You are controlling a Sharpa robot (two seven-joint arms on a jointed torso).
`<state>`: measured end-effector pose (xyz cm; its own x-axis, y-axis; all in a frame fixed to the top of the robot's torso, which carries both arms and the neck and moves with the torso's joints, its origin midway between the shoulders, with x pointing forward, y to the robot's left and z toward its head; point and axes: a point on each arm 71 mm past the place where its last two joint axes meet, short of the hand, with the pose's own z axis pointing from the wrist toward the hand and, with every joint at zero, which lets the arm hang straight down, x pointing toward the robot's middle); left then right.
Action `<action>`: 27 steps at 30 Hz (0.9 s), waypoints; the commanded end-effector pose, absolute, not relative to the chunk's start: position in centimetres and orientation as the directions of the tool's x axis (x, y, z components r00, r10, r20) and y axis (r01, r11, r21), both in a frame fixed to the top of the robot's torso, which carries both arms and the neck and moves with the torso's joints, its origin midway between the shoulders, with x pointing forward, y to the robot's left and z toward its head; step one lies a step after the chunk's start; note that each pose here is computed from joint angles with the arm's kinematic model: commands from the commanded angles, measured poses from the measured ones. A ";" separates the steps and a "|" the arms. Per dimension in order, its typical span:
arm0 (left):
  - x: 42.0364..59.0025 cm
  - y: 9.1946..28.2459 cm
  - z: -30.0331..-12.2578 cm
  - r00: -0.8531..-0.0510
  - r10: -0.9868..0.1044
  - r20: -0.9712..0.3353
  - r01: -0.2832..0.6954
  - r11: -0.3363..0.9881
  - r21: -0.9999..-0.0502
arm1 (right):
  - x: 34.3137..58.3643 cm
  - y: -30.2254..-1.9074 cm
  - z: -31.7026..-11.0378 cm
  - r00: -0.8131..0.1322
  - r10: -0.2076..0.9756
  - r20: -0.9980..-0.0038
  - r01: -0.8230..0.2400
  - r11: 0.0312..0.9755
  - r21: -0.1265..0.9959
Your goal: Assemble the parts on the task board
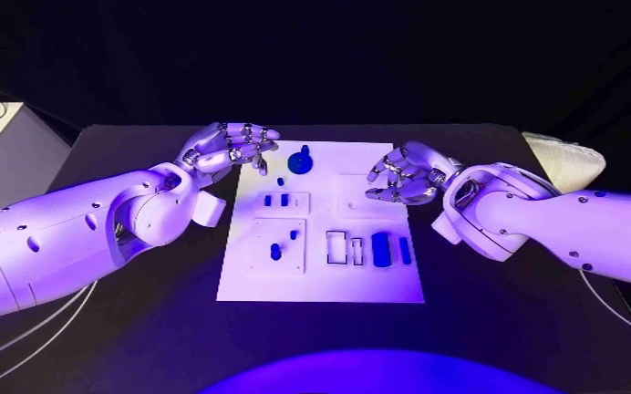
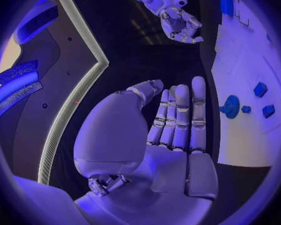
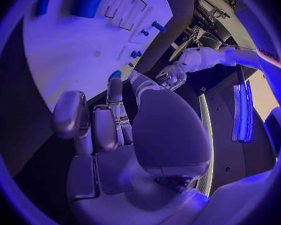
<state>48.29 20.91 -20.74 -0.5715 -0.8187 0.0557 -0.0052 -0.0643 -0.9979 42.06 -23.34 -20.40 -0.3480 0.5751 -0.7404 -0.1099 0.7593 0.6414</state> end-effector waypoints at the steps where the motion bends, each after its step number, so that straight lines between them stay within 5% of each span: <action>1: 48.1 20.6 -20.9 -0.579 -0.811 0.079 -0.014 -0.086 -0.996 | 41.4 -24.6 -21.3 -0.447 0.543 -0.711 -0.008 0.792 0.610; 9: 48.0 20.5 -21.2 -0.578 -0.812 0.085 -0.020 -0.090 -0.996 | 39.9 -26.7 -23.0 -0.476 0.473 -0.741 0.039 0.853 0.520; 27: 47.8 20.5 -21.4 -0.577 -0.812 0.088 -0.023 -0.091 -0.996 | 37.5 -25.1 -26.5 -0.515 0.417 -0.749 0.098 0.897 0.432</action>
<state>47.85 20.68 -21.48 -0.5715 -0.8170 0.0763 -0.0262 -0.0748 -0.9969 37.62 -25.15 -26.44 -0.5175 0.4419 -0.7328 0.0940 0.8805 0.4646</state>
